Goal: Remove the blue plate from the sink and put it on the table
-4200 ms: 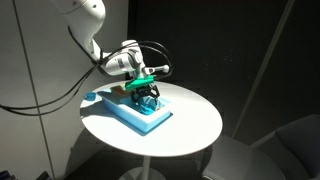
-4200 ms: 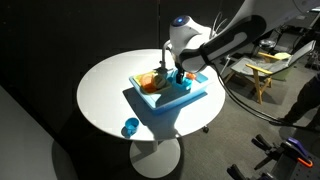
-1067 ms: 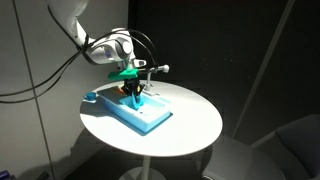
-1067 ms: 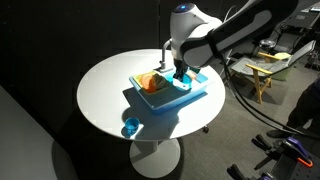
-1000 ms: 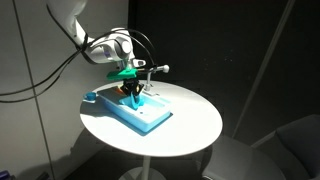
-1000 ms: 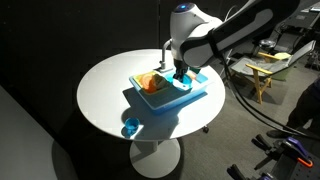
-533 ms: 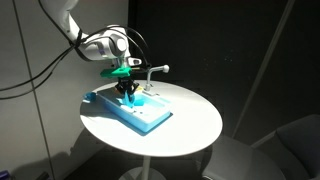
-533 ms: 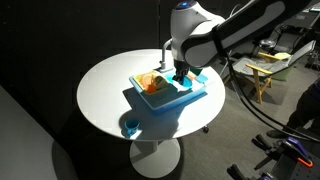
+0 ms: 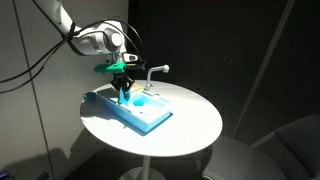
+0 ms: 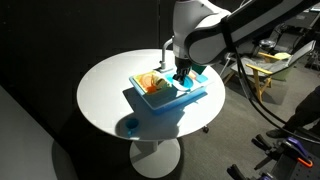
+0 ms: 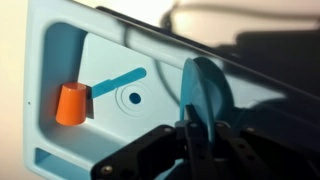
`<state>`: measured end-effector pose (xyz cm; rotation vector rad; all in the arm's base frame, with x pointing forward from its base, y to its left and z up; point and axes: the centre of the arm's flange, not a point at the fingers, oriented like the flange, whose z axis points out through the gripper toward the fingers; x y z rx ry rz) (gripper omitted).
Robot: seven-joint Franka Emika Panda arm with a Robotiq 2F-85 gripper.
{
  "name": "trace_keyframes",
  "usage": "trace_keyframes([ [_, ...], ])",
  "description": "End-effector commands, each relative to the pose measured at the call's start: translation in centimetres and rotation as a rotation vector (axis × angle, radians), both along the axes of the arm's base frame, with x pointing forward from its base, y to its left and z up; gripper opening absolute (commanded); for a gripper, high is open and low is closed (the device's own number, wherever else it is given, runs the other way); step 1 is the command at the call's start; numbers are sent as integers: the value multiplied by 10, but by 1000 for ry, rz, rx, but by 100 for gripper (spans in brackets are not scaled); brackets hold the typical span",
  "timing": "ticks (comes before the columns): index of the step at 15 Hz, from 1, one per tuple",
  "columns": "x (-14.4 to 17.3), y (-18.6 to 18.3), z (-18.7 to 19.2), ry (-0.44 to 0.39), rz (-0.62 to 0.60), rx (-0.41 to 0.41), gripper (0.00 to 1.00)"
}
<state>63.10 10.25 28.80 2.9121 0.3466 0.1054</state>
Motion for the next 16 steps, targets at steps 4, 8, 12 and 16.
trace_keyframes([
  [4, -34, -3, 47, 2, -64, 109, 1],
  [8, -43, -13, 72, 1, -113, 162, 1],
  [12, -50, -28, 85, 29, -172, 190, 1],
  [16, -52, -48, 88, 53, -240, 197, 1],
])
